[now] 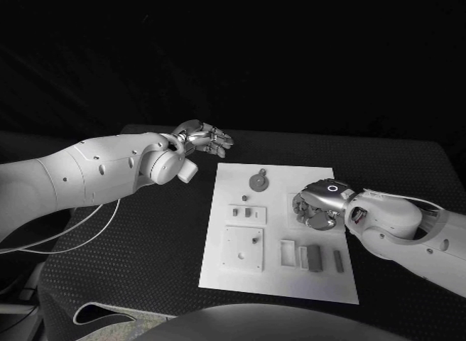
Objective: Assemble the parts on the task board
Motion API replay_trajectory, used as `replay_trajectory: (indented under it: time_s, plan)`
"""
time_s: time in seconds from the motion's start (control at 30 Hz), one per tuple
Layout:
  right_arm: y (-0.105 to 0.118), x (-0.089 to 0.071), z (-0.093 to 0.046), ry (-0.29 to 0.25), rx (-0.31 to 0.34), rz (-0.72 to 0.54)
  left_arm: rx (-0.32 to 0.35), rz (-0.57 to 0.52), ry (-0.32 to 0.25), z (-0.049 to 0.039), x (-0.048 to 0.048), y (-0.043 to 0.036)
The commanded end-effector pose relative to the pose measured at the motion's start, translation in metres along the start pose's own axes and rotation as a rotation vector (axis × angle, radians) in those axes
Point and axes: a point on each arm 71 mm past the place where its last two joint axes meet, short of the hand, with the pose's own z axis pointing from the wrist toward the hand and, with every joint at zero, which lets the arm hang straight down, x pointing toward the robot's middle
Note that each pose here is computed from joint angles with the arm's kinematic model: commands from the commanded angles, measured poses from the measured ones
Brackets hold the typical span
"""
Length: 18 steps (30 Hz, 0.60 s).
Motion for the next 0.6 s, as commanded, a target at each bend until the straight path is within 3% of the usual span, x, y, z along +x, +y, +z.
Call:
replay_trajectory:
  time_s: [0.03, 0.37, 0.6]
  plan:
    - [0.006, -0.005, -0.002, -0.054, -0.021, -0.020, 0.014, 0.000, 0.014, 0.0006, 0.0015, -0.0023]
    - [0.031, -0.045, -0.003, -0.187, -0.089, 0.031, 0.014, 0.000, 0.015, 0.0013, 0.0024, -0.0026]
    - [0.056, -0.052, 0.008, -0.203, -0.176, 0.140, 0.015, 0.000, 0.018, 0.0019, 0.0034, -0.0029]
